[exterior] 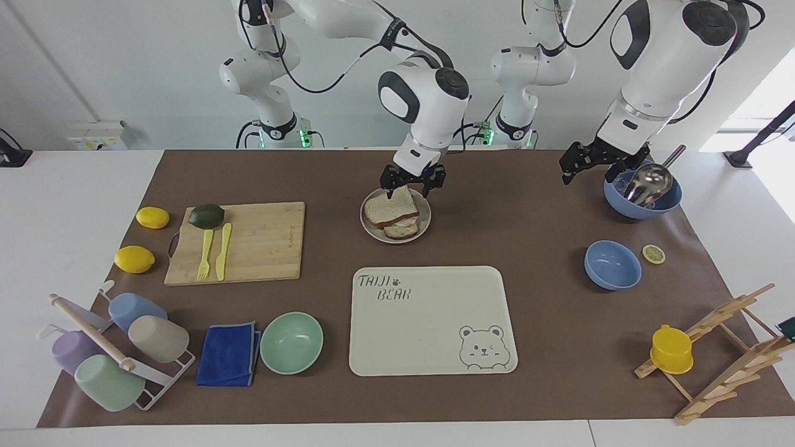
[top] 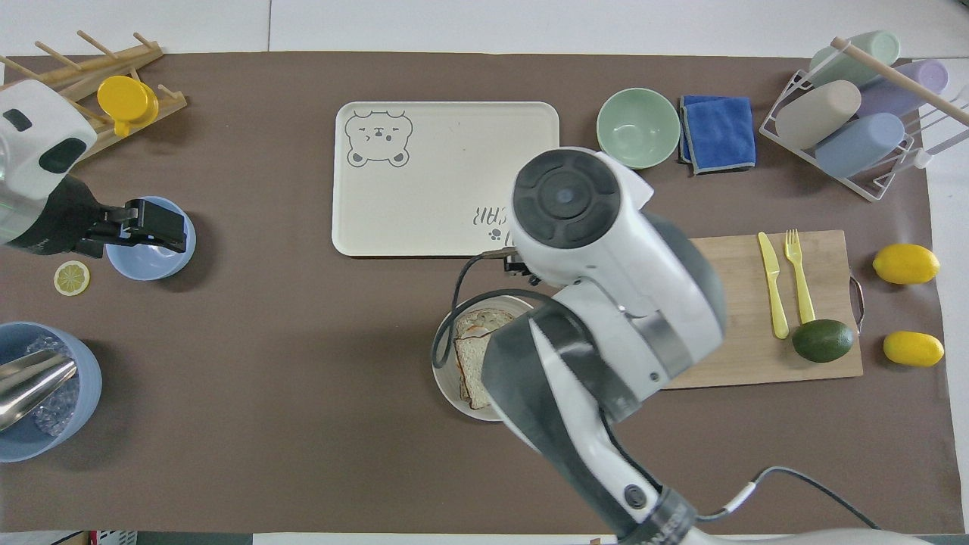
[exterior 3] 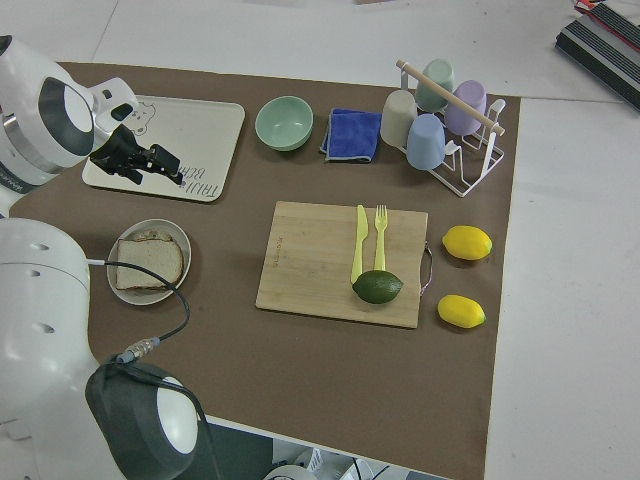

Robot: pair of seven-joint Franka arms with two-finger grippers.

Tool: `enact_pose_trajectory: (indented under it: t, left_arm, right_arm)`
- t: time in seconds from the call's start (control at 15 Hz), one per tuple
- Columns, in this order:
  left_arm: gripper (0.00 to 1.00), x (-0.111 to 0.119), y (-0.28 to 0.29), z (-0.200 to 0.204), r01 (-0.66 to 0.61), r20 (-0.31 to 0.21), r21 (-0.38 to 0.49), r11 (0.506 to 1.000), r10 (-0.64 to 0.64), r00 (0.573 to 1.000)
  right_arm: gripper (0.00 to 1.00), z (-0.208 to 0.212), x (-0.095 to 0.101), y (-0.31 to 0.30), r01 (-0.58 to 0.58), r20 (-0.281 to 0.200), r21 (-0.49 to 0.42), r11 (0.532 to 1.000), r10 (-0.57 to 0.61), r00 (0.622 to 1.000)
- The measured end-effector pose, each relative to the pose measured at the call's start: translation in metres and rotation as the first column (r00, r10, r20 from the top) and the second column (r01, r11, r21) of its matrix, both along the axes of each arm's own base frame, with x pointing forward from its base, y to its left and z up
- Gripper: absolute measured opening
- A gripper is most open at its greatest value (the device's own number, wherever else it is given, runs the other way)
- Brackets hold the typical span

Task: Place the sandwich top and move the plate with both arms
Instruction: 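Lift the right gripper away and retract it toward the cutting board, then reach the left gripper toward the rim of the white plate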

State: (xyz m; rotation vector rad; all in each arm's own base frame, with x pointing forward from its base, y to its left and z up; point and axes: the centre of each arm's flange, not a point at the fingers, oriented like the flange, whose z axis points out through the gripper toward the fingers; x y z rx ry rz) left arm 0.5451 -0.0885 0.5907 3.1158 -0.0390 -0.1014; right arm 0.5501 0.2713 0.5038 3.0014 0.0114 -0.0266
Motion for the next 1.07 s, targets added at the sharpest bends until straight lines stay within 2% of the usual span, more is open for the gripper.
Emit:
enact_pose_trajectory:
  t: [0.27, 0.53, 0.8, 1.07]
  left_arm:
    - [1.00, 0.000, 0.000, 0.000, 0.000, 0.000, 0.000, 1.000, 0.000, 1.000]
    - [1.00, -0.001, -0.001, -0.001, 0.003, -0.005, 0.001, 1.000, -0.003, 1.000]
    - [1.00, -0.002, -0.001, 0.002, 0.002, -0.001, 0.000, 1.000, -0.002, 1.000]
    - [1.00, -0.003, 0.000, 0.004, 0.002, 0.003, 0.000, 1.000, -0.002, 1.000]
  right_arm:
    - [1.00, 0.059, 0.009, -0.115, 0.040, -0.052, 0.023, 0.999, -0.038, 0.998]
    - [1.00, 0.096, 0.005, -0.206, 0.066, -0.094, 0.035, 0.997, -0.063, 0.994]
    - [1.00, 0.097, -0.002, -0.217, 0.070, -0.144, 0.058, 0.996, -0.061, 0.988]
    - [1.00, 0.098, -0.005, -0.230, 0.095, -0.153, 0.065, 0.993, -0.084, 0.985]
